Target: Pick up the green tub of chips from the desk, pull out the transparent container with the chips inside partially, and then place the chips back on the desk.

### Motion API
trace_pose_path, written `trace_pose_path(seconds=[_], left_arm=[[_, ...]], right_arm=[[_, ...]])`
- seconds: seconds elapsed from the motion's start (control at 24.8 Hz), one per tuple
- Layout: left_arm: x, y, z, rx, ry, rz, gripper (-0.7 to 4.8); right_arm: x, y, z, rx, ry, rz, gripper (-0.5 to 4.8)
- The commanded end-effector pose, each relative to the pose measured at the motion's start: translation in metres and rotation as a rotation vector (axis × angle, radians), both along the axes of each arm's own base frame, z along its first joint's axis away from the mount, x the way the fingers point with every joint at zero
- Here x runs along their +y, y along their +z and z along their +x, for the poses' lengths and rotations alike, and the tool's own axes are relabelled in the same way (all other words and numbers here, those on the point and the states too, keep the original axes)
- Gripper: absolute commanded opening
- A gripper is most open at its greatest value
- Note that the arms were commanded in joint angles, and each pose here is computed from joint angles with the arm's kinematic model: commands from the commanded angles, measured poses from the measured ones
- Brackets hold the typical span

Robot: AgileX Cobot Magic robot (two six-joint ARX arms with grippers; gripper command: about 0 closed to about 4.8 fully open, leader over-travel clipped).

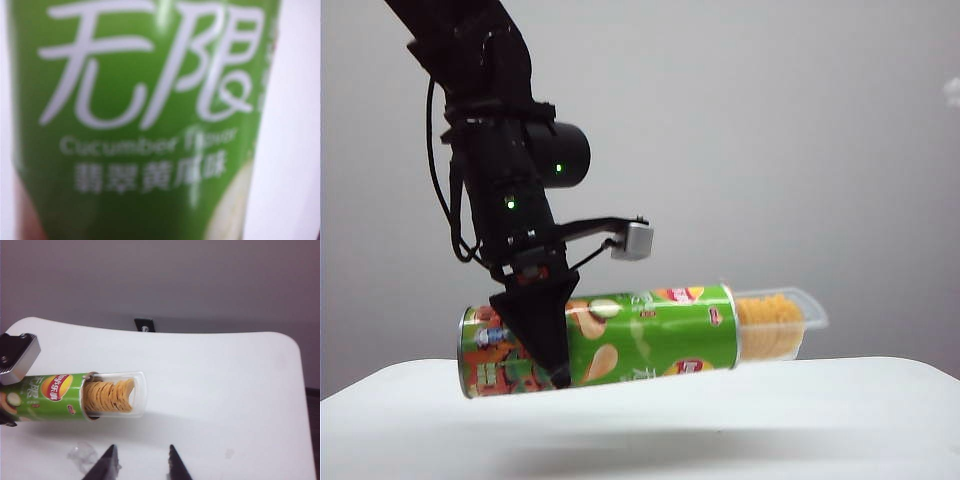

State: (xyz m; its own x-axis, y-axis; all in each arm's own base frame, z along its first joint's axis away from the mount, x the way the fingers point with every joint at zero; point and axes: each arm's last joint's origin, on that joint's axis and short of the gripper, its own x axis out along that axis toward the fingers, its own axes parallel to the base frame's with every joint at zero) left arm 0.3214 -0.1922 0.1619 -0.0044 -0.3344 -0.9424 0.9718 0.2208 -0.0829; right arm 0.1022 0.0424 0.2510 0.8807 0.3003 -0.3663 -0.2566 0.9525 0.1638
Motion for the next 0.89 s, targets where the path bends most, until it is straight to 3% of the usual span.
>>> trace_pose_path(seconds=[0.04, 0.64, 0.89], left_arm=[[-0.002, -0.005, 0.002, 0.008, -0.003, -0.015, 2.73], [-0.004, -0.045, 0.006, 0.113, 0.034, 0.036, 2.73], [-0.004, -0.047, 0.007, 0.111, 0.041, 0.035, 2.79]], right_arm=[[0.003, -0.004, 0.002, -0.025, 0.052, 0.033, 1.26], [0.005, -0.007, 0.006, -0.047, 0.055, 0.051, 1.26], [0.005, -0.012, 0.007, -0.032, 0.059, 0.047, 1.26]])
